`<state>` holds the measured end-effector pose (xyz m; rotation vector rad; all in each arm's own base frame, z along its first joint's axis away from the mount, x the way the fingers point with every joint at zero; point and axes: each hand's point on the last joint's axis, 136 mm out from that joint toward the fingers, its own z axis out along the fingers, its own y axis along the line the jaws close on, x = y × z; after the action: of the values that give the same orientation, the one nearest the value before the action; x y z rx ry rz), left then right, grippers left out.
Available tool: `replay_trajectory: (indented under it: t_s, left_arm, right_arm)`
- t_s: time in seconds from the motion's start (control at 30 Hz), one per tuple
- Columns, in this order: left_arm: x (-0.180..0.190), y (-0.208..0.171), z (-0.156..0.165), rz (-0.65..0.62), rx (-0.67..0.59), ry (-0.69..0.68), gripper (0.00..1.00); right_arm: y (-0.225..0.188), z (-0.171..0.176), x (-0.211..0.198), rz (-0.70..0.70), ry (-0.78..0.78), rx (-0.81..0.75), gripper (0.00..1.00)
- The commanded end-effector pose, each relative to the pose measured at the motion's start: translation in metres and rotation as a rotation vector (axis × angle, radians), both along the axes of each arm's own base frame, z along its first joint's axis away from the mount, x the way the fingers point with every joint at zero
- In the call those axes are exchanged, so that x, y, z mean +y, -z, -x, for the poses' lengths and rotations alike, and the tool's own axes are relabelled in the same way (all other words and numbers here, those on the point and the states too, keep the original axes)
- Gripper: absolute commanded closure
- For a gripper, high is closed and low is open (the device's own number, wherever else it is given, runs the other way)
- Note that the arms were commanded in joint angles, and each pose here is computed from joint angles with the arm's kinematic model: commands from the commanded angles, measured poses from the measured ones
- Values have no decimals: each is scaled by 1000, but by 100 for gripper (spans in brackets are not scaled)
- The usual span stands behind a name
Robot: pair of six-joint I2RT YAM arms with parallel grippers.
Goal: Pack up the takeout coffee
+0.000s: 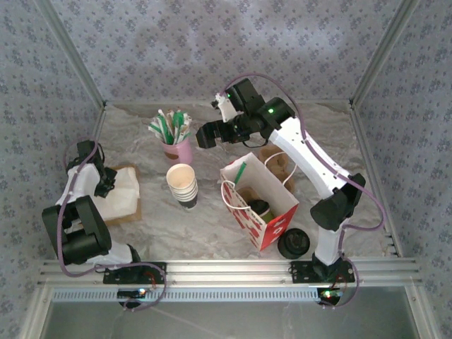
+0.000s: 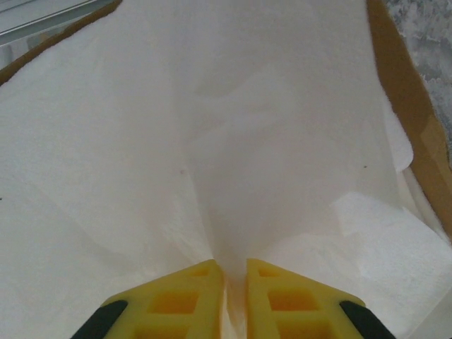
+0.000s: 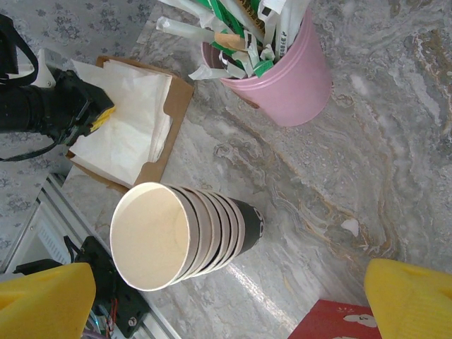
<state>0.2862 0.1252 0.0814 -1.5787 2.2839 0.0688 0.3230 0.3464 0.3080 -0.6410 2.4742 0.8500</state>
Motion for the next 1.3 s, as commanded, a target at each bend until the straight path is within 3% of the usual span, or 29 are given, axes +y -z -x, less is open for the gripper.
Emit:
replay_trajectory:
  t_s: [0.0, 0.07, 0.17, 0.5, 0.93, 1.27]
  left_arm:
    - [1, -4, 2, -2, -12, 5, 88]
    - [1, -9, 3, -10, -18, 5, 90]
    - [3, -20, 4, -30, -42, 2, 100]
    - [2, -66, 19, -84, -103, 14, 100]
    - [-3, -97, 19, -96, -179, 34, 100]
    - [-4, -93, 18, -90, -179, 37, 100]
  right_arm:
    - [-16, 9, -2, -25, -25, -34, 0]
    - [-16, 9, -2, -25, -25, -34, 0]
    - [-16, 9, -2, -25, -23, -34, 0]
    - [-17, 9, 0, -30, -26, -38, 0]
    - [-19, 10, 1, -35, -29, -40, 0]
    - [-18, 10, 2, -34, -30, -36, 0]
